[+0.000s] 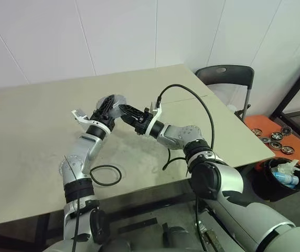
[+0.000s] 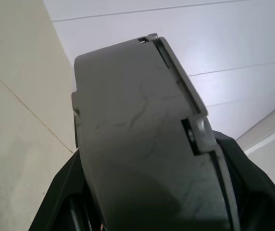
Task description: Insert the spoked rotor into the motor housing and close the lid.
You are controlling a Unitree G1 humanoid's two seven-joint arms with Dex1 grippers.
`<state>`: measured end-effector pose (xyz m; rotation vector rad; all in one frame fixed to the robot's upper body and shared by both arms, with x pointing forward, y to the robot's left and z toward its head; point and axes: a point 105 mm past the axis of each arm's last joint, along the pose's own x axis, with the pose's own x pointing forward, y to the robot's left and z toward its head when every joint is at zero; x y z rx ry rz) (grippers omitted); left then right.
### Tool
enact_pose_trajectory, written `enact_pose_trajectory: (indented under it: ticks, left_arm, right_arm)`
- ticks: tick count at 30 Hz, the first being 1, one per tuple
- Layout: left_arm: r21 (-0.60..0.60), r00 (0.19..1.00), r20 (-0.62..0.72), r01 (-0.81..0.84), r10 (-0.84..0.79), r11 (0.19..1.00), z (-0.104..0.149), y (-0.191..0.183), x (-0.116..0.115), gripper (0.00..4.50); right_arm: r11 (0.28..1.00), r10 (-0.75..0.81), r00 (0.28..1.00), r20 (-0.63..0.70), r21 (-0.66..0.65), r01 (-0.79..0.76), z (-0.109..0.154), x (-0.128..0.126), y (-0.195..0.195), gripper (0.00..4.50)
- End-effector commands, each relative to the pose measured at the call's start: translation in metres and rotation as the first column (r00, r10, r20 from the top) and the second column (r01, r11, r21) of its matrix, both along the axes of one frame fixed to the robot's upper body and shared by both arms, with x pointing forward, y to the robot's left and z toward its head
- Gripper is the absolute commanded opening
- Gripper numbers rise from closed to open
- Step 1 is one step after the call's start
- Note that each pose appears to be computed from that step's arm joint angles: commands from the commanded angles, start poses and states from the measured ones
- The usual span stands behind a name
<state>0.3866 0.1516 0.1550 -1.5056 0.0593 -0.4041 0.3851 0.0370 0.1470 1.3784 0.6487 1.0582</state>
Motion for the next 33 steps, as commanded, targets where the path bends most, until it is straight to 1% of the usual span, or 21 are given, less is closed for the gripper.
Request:
enact_pose_trajectory:
  ticks: [1,7,8,10,19,21,23,24,26,30,33]
  left_arm:
    - [0.023,0.982,0.078,-0.176,0.173,0.984,0.030,0.042,0.003,2.46]
    - [0.033,0.984,0.071,-0.167,0.164,0.985,0.027,0.037,0.002,2.46]
    - [0.034,0.984,0.071,-0.166,0.163,0.986,0.027,0.036,0.002,2.46]
    - [0.036,0.984,0.067,-0.167,0.165,0.985,0.026,0.036,0.002,2.46]
    - [0.049,0.979,0.075,-0.192,0.188,0.980,0.028,0.042,0.003,2.46]
    - [0.074,0.969,0.108,-0.230,0.222,0.970,0.036,0.055,-0.002,2.46]
    - [0.134,0.960,0.120,-0.268,0.253,0.954,0.038,0.066,-0.007,2.46]
    - [0.166,0.951,0.115,-0.304,0.288,0.938,0.036,0.080,-0.012,2.46]
    - [0.194,0.931,0.113,-0.363,0.347,0.911,0.034,0.104,-0.019,2.46]
    - [0.310,0.864,0.086,-0.496,0.496,0.811,0.025,0.161,-0.033,2.46]
    - [0.392,0.825,0.056,-0.536,0.562,0.748,0.014,0.191,-0.036,2.46]
  right_arm:
    - [0.999,0.054,0.998,0.031,0.004,-0.054,0.009,-0.005,0.003,2.11]
    - [0.999,0.002,0.997,0.075,-0.035,0.000,0.007,0.002,0.001,2.11]
    - [0.999,0.007,0.998,0.067,-0.035,-0.005,0.007,0.001,0.001,2.60]
    - [0.999,0.029,0.999,0.044,-0.024,-0.028,0.007,-0.002,0.003,3.12]
    - [0.999,0.018,0.999,0.032,-0.048,-0.017,0.002,0.000,0.001,3.12]
    - [0.998,0.006,1.000,0.027,-0.061,-0.005,-0.001,0.001,-0.001,3.12]
    - [0.998,0.001,1.000,0.025,-0.066,0.001,-0.003,0.002,-0.002,3.12]
    - [0.998,-0.001,1.000,0.023,-0.069,0.003,-0.003,0.002,-0.002,3.12]
    - [0.997,-0.003,1.000,0.021,-0.072,0.004,-0.004,0.002,-0.001,3.12]
    - [0.996,-0.006,1.000,0.015,-0.088,0.007,-0.008,0.001,0.004,3.12]
    - [0.995,-0.008,1.000,0.010,-0.097,0.009,-0.011,0.001,0.007,3.12]
